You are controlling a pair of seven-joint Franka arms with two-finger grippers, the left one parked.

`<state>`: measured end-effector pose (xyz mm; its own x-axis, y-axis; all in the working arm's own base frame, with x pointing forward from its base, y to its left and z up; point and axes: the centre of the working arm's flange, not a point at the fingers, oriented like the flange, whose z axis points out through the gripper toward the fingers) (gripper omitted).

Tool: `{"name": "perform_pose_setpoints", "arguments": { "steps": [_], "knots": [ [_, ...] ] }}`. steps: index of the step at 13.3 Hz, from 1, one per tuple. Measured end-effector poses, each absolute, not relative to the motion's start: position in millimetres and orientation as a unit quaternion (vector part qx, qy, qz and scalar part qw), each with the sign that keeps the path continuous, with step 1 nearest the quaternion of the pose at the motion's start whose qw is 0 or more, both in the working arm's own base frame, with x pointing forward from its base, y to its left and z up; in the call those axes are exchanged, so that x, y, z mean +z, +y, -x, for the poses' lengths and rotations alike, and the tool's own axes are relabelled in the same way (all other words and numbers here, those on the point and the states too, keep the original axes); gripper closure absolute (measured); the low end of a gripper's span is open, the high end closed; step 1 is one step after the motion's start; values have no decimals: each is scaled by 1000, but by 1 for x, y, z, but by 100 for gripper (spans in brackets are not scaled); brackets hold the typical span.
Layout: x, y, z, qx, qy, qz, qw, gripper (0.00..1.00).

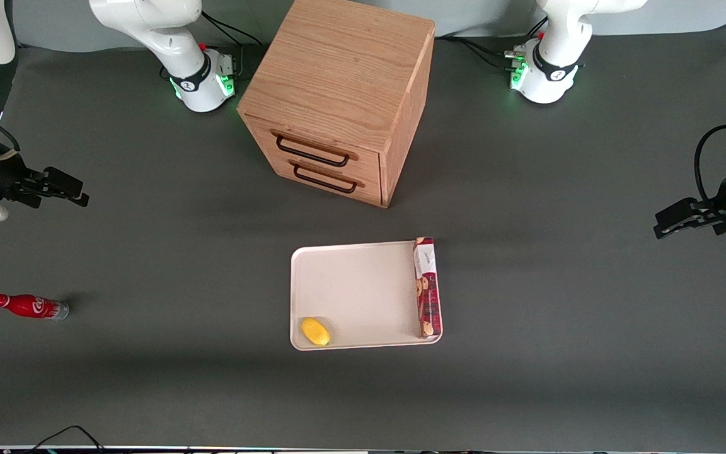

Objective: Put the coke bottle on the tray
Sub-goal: 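Move the open right gripper toward the red Coca-Cola bottle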

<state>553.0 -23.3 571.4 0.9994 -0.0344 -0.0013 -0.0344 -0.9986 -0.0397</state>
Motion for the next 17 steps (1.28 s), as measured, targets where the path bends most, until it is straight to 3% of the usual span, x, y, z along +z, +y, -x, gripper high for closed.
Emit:
{"name": "perform_pose_setpoints", "arguments": {
  "steps": [10, 17],
  "knots": [
    [568, -27, -554, 4, 19, 1000, 18, 0],
    [558, -75, -550, 20, 15, 999, -40, 0]
  ]
}}
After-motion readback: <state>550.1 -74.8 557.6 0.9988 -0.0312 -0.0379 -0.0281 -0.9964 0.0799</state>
